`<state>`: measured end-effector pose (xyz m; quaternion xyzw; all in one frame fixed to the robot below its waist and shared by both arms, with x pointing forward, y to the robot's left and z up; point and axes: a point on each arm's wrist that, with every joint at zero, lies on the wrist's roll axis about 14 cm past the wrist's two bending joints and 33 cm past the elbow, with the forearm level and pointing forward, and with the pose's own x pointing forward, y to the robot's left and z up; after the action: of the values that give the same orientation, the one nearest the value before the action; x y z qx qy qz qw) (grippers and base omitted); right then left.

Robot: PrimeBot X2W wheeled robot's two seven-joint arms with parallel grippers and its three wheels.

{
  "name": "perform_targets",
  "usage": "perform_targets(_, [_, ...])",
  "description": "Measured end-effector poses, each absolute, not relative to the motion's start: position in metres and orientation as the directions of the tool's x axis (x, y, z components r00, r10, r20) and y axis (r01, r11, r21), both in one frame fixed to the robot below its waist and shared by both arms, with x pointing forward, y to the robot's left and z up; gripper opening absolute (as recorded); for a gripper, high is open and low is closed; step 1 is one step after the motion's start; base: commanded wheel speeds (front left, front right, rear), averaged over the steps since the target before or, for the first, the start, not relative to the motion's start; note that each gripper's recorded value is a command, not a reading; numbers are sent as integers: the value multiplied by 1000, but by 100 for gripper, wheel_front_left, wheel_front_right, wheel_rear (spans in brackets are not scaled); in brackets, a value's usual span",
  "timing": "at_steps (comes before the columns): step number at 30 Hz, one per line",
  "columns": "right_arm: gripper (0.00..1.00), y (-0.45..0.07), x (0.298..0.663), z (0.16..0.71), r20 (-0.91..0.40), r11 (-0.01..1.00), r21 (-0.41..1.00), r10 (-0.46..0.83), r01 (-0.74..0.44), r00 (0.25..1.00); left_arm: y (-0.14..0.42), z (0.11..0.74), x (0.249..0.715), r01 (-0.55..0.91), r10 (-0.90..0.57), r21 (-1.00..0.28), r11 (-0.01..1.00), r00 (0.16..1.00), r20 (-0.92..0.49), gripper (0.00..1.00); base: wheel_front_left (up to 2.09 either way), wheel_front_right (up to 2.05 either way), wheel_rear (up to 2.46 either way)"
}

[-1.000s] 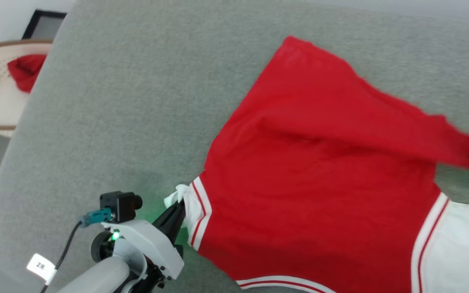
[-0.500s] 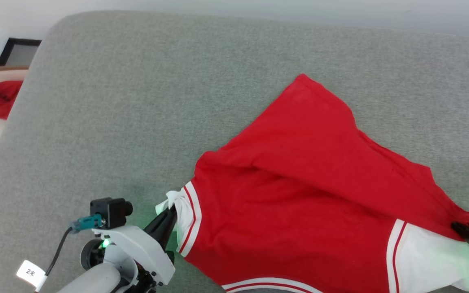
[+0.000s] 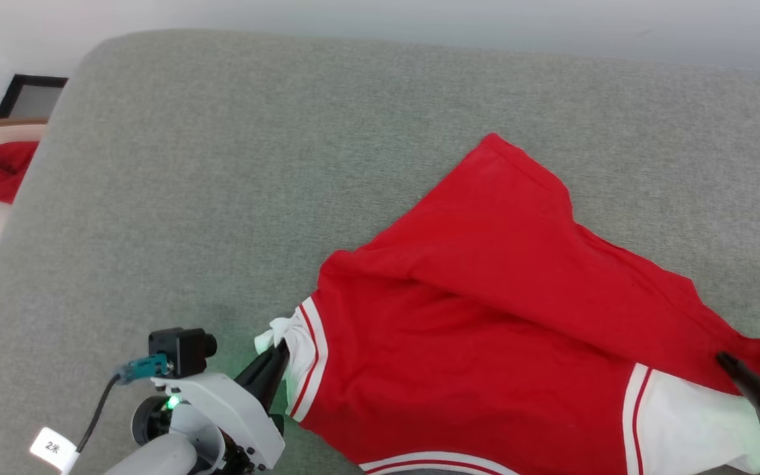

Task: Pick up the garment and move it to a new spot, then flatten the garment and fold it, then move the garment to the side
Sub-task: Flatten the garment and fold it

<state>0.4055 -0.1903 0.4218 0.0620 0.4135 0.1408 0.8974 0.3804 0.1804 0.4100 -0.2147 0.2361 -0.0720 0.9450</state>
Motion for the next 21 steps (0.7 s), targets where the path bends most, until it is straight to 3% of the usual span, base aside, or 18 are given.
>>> perform_targets(5, [100, -167, 423, 460, -631, 928, 228, 372, -296, 681, 184, 411, 377, 23, -224, -439, 898, 883, -412, 0, 0, 0, 0])
perform_targets(13, [100, -113, 483, 530, -418, 862, 118, 494, -494, 762, 182, 413, 374, 22, -222, -444, 896, 887, -406, 0, 0, 0, 0])
perform_targets(18, [100, -79, 520, 531, -392, 829, 60, 532, -557, 750, 176, 417, 375, 38, -237, -452, 891, 889, -392, 0, 0, 0, 0])
perform_targets(21, [100, -58, 534, 514, -440, 805, 68, 554, -589, 707, 176, 418, 375, 39, -237, -455, 889, 891, -388, 0, 0, 0, 0])
